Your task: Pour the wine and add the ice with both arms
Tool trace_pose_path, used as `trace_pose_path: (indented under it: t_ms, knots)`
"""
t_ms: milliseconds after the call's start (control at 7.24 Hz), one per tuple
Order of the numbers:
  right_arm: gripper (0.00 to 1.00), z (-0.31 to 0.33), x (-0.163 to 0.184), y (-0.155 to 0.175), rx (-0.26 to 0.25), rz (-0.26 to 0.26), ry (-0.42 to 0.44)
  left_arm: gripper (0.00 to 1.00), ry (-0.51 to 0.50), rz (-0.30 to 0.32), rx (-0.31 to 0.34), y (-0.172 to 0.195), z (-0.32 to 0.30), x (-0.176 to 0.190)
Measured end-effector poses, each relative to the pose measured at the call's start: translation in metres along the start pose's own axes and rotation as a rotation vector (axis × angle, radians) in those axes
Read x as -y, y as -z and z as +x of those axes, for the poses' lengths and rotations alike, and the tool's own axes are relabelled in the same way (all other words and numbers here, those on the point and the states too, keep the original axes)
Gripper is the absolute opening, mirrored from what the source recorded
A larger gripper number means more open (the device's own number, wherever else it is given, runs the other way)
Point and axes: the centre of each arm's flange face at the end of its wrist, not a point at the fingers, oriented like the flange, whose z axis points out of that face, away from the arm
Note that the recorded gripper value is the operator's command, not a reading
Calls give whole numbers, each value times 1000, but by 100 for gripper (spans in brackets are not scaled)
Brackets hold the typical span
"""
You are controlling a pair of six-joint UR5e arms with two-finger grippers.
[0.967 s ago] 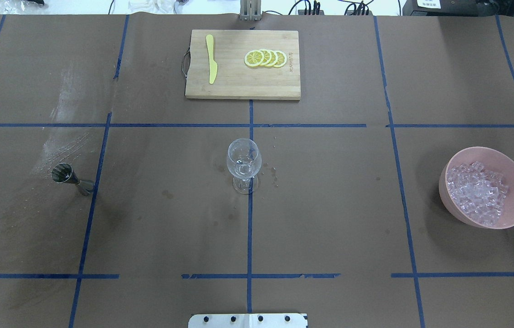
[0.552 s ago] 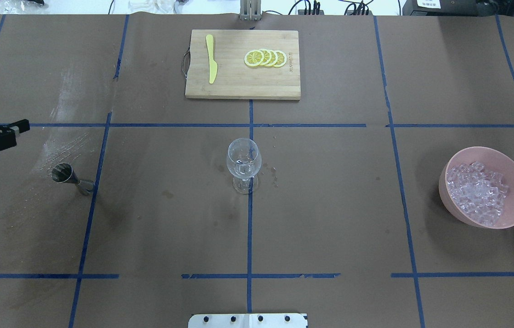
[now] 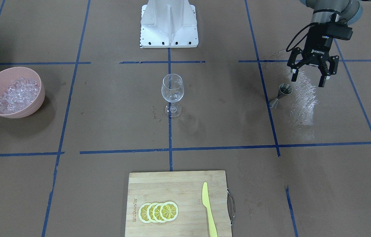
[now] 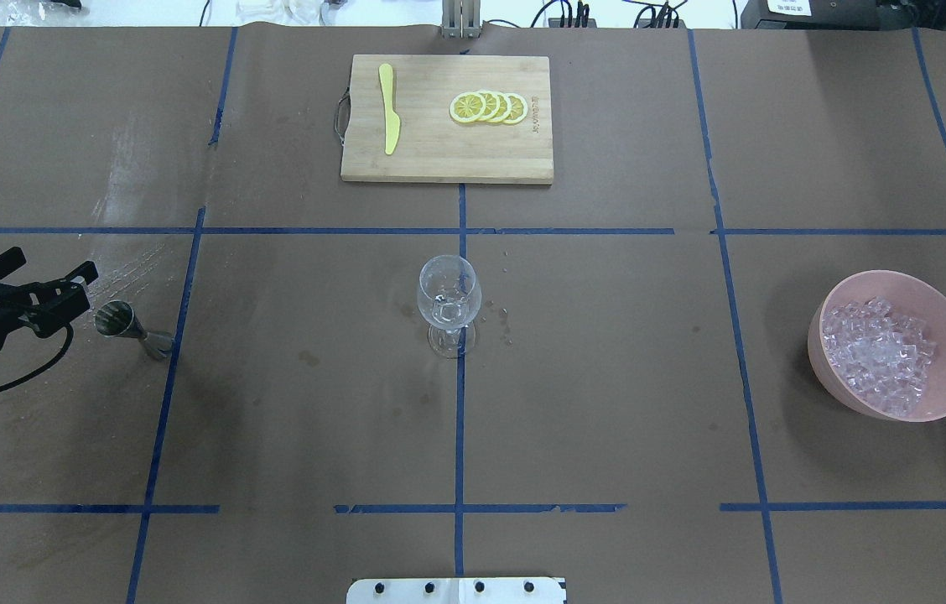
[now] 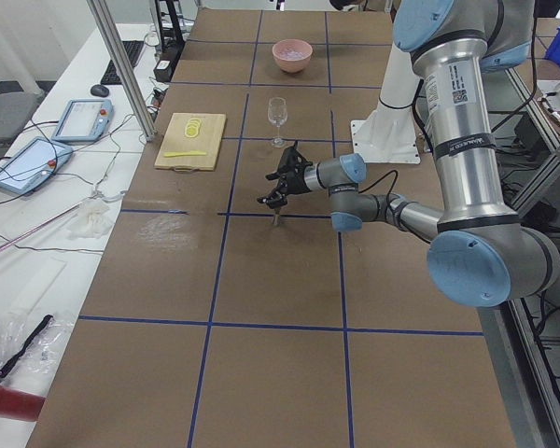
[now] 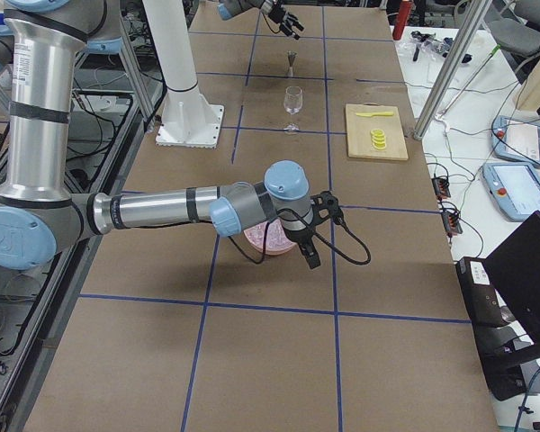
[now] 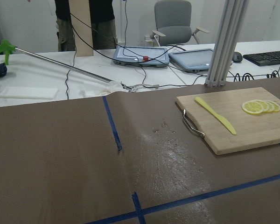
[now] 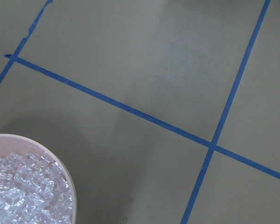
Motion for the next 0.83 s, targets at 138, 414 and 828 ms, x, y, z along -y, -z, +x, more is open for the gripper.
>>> trace_pose_path:
  t_ms: [138,414,828]
  knots:
    - [100,0,0,0,0,0,-1,100,12,27,28,-2,5,-17]
    - [100,1,0,0,0,-1,-1,100,31,70,53,-9,16,-42]
    - [100,1,-1,-1,-1,-2,-1,100,15,104,72,-25,30,-71]
